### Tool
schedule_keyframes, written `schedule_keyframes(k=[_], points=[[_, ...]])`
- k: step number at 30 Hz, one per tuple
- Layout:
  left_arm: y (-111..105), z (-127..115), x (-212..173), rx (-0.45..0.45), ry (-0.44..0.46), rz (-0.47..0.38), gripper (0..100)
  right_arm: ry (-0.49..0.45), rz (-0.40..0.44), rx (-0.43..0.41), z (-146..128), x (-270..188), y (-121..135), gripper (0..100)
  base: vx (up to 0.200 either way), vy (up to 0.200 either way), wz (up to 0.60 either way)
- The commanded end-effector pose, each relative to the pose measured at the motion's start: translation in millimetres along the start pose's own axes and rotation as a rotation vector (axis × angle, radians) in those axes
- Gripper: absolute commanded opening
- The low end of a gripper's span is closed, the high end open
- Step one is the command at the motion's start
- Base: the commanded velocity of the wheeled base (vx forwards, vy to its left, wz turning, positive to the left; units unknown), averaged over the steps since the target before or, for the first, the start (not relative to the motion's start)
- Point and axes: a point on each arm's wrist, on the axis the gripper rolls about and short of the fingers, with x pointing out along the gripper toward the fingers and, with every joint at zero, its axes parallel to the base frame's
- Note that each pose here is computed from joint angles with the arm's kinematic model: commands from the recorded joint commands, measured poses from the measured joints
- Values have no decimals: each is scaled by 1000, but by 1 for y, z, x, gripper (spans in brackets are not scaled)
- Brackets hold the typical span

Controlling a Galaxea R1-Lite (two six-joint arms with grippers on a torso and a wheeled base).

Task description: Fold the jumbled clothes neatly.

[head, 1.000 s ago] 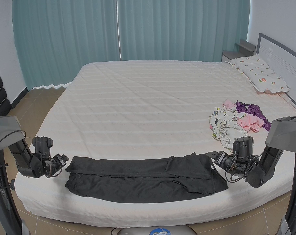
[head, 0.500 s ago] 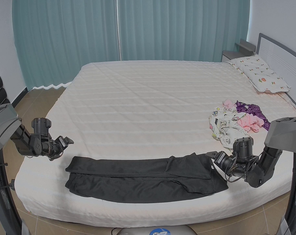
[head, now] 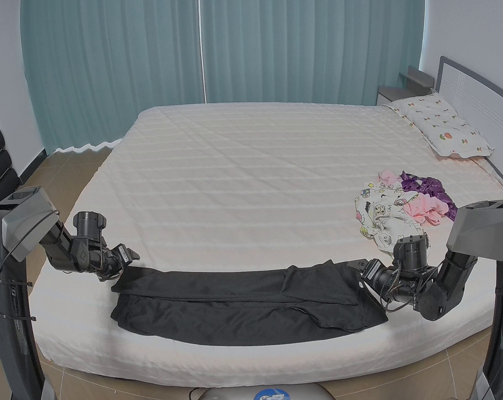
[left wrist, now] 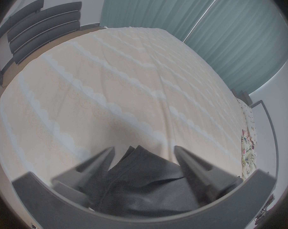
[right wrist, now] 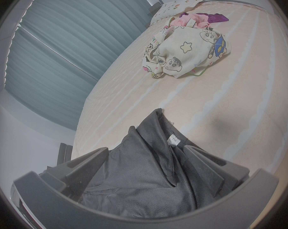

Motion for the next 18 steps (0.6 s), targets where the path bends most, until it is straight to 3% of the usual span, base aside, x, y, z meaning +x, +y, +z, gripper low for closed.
schedule_keyframes(k=[1,18], points=[[3,-2,3,-3,-6,29,0,31,-5,51,-6,6,-6,100,0,0,0],[5,4,-6,-11,-51,83,0,-3,33,61,-2,4,-6,100,0,0,0]])
